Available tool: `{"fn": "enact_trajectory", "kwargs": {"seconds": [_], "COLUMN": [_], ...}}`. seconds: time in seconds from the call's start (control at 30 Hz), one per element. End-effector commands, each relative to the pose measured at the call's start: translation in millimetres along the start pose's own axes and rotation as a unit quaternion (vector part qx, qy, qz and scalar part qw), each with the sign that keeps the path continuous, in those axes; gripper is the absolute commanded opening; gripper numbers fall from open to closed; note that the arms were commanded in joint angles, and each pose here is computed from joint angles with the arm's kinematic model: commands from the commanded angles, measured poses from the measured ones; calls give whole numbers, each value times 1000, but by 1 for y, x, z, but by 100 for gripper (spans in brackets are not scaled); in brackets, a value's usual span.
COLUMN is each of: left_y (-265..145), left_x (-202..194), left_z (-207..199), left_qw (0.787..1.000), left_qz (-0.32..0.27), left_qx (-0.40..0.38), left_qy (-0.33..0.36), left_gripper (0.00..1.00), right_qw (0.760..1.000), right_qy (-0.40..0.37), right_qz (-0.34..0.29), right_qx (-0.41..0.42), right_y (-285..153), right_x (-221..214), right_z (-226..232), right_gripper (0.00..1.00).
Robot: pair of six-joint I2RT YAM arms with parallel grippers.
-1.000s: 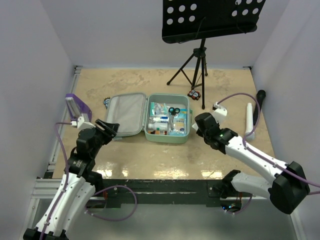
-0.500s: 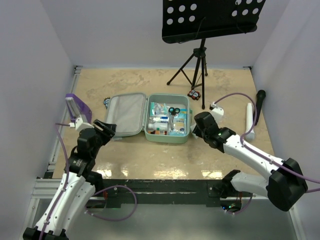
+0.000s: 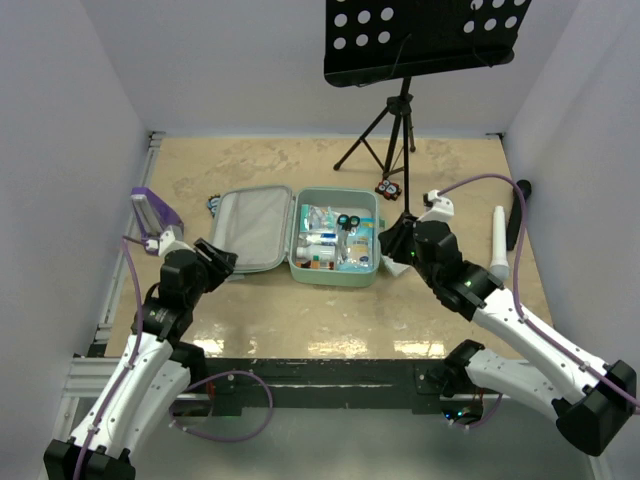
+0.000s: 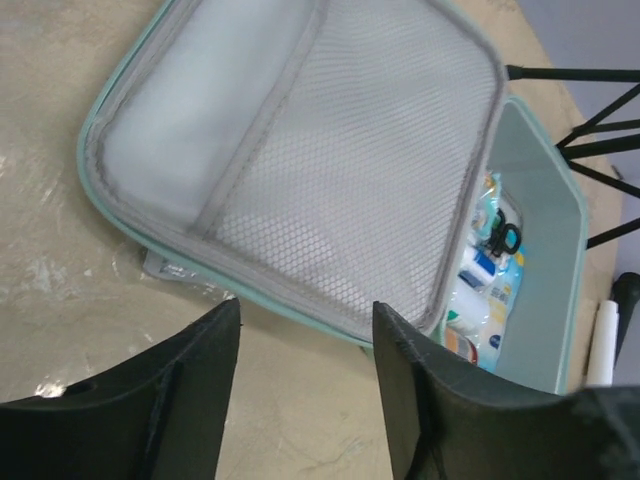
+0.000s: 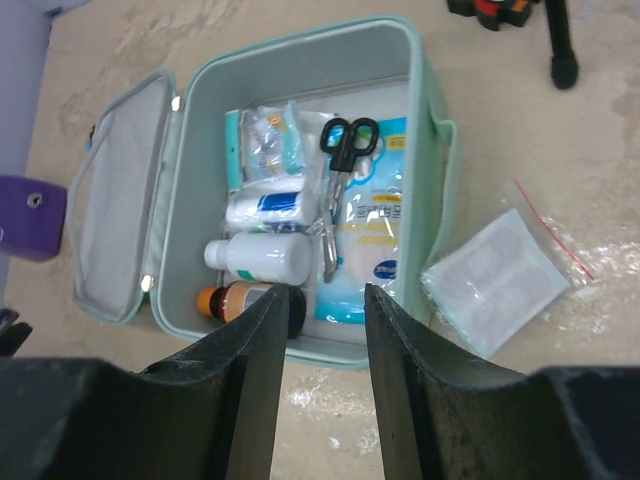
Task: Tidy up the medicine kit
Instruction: Place the medical item at the center of the board, then pick up the medical item at the center of the board.
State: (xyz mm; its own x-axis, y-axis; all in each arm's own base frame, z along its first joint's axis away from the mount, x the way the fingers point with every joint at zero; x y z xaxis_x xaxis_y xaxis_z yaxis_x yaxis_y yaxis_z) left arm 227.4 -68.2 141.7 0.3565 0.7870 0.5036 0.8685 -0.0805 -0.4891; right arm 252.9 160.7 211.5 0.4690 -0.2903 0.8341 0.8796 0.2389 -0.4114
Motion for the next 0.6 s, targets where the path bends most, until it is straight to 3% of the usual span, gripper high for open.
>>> {"fn": "enact_trajectory", "kwargs": {"seconds": [0.0, 0.13, 0.2, 0.33, 0.57], "left_y": [0, -3, -2, 2, 13], "left_x": [-9, -14, -24, -51, -61], "left_z": [18, 25, 25, 40, 51], "left_qw": [998, 996, 995, 985, 980], "left_qz": [25, 38, 55, 99, 100], "left_qx": [50, 70, 73, 125, 142], "left_qy": [20, 29, 39, 72, 94], "left_gripper": [54, 43, 42, 47, 56], "right_qw": [997, 994, 993, 992, 991], "right_qy": [-53, -69, -72, -82, -88], "right_qz": [7, 13, 14, 16, 2], "right_qx": [54, 78, 90, 92, 96], "right_y": [10, 16, 21, 29, 25], "right_x": [-2, -15, -19, -22, -16], "right_z": [34, 54, 61, 66, 65], "right_gripper": [40, 40, 40, 40, 41]}}
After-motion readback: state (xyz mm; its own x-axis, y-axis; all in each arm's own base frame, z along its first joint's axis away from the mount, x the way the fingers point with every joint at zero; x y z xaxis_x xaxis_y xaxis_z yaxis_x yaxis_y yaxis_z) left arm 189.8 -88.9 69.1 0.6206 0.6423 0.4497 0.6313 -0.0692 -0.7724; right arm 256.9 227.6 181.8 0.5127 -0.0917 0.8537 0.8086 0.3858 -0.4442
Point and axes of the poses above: each gripper's point midway between its finger pads, its own y axis out along the fingers, its own z axis along the line the jaws close on, x = y × z, the point moved 2 cm from there along -y, back along the fingers, and after that the axes turned 7 degrees about -y, right-handed, at the moved point
